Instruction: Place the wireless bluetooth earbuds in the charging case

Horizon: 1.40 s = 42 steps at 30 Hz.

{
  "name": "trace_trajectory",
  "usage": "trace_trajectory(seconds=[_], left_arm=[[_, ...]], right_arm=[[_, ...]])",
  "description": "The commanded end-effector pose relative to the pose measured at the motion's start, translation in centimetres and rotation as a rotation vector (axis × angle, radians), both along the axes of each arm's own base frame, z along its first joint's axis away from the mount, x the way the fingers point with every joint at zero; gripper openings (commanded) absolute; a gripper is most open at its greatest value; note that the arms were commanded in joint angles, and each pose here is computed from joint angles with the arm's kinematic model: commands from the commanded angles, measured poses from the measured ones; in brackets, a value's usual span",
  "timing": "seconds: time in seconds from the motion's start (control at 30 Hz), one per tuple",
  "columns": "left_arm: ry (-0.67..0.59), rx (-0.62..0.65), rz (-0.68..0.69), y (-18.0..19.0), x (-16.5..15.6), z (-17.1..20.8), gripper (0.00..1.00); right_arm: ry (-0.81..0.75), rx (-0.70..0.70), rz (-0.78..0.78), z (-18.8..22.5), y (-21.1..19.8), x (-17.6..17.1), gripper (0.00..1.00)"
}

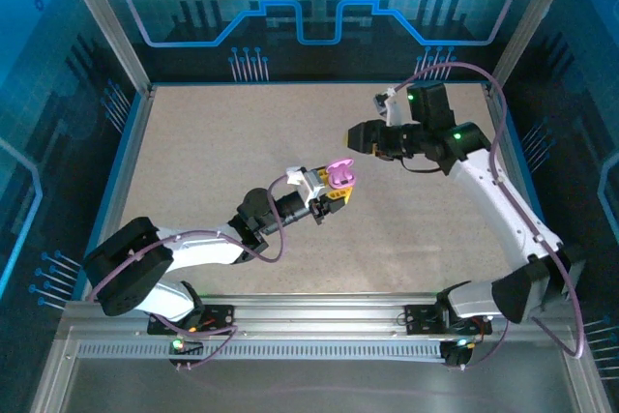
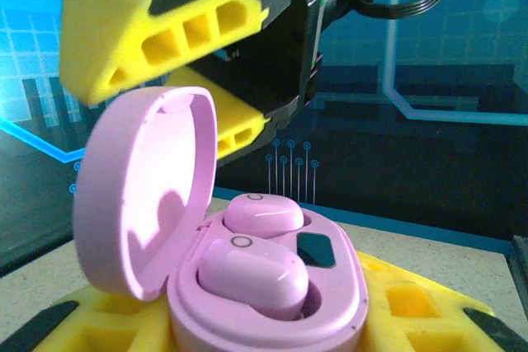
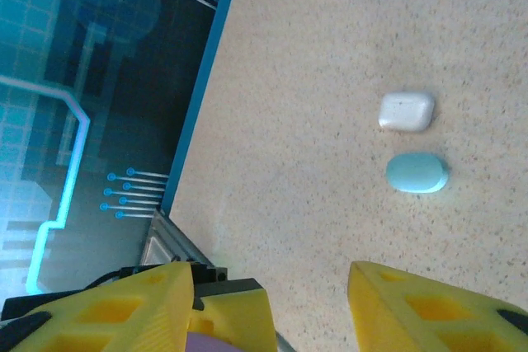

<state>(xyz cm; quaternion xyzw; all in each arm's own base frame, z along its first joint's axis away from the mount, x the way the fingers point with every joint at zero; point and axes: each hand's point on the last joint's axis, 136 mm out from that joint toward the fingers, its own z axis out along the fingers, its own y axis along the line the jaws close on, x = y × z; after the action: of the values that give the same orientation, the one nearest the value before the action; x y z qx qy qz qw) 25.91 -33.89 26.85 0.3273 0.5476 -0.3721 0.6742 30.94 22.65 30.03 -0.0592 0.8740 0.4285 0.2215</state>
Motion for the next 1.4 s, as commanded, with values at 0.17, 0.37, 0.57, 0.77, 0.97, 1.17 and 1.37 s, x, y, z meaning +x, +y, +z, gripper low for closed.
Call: trace_trajectory(seconds=[0.17,0.37,0.57,0.77,0.97,1.17,1.37], left_arm=[[-0.041,-0.028,-0.027,0.0,-0.8,1.9,0.36],[-0.036,-0.025,-0.022,0.2,-0.7,1.9,0.36],[-0.035,-0.033,-0.021,0.3,-0.6,2.1,0.36],[-0.024,-0.049,-0.011,0.7,-0.3,2.4,0.36],[-0.011,-0.074,-0.001,1.3,0.0,2.9,0.36],[-0.009,-0.096,-0.008,1.5,-0.1,3.3,0.36],[-0.012,-0.113,-0.023,1.5,-0.2,3.8,0.36]], right_arm=[[0.059,-0.029,0.107,-0.9,1.2,-1.8,0.54],[0.064,-0.017,0.128,-1.1,1.5,-2.1,0.54],[0.072,-0.02,0.142,-1.4,1.5,-2.6,0.54],[0.063,-0.011,0.155,-1.1,1.4,-3.4,0.54],[0.048,0.035,0.175,-0.5,1.2,-4.8,0.55],[0.062,0.144,0.213,-0.1,1.3,-6.3,0.58],[0.115,0.242,0.279,-0.2,2.1,-7.3,0.57]])
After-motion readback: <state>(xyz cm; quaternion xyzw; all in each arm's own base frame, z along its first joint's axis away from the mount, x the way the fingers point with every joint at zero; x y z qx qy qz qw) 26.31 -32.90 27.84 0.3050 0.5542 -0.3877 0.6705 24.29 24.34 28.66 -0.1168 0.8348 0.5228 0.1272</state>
